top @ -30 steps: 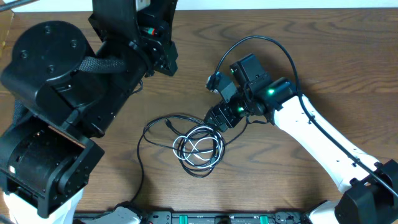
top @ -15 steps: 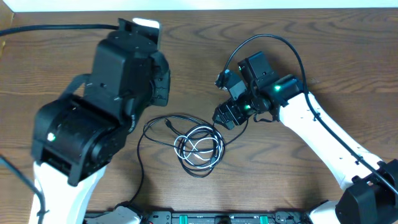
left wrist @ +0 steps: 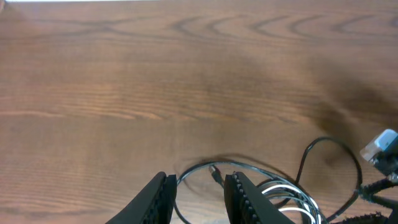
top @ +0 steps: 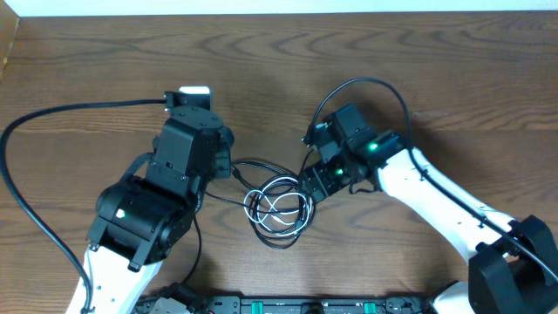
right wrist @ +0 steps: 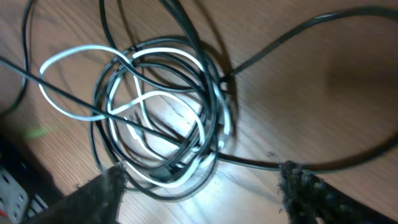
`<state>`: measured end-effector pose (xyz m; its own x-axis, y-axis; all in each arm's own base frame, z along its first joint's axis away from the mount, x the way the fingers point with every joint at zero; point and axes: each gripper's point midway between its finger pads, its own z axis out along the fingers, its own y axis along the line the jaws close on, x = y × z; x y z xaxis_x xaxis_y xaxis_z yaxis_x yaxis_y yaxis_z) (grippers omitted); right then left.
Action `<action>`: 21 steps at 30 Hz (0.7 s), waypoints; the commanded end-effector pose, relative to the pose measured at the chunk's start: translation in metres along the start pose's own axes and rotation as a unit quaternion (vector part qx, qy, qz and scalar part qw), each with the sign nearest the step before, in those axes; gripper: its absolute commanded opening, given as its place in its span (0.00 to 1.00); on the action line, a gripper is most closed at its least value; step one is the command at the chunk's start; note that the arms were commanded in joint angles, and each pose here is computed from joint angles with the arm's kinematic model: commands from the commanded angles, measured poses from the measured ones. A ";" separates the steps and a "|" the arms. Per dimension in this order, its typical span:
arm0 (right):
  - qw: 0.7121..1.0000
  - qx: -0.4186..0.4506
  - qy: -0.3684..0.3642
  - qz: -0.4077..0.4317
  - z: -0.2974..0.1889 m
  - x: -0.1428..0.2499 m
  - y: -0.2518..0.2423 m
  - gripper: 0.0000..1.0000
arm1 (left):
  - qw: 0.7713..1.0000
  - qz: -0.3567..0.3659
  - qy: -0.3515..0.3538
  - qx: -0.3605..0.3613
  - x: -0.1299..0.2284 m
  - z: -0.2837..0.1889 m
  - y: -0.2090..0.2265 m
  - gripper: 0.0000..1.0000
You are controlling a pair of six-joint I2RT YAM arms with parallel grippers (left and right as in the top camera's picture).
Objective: Untangle cables
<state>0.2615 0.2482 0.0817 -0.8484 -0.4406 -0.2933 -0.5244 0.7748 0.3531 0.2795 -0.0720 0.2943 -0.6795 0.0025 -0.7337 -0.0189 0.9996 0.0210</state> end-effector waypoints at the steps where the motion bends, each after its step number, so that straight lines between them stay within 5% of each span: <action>1: 0.999 0.005 0.008 0.031 0.015 0.011 0.007 0.70 | 1.000 -0.006 0.013 0.016 0.005 0.006 -0.006 0.31; 4: 0.999 0.002 0.009 0.036 0.030 0.022 0.008 0.58 | 1.000 -0.007 0.014 0.019 0.006 0.006 -0.007 0.31; 11: 0.998 0.004 0.016 0.059 0.049 0.047 -0.002 0.59 | 0.999 -0.011 0.009 0.045 0.003 0.003 -0.015 0.31; 21: 0.998 0.001 0.025 0.051 0.054 0.055 0.005 0.38 | 0.998 -0.017 -0.010 0.055 -0.001 -0.008 -0.013 0.34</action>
<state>0.2217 0.2521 0.0241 -0.9006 -0.3694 -0.2289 -0.4322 0.8164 0.3830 0.2755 -0.0856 0.2980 -0.6701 -0.0205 -0.7420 0.0403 0.9971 -0.0639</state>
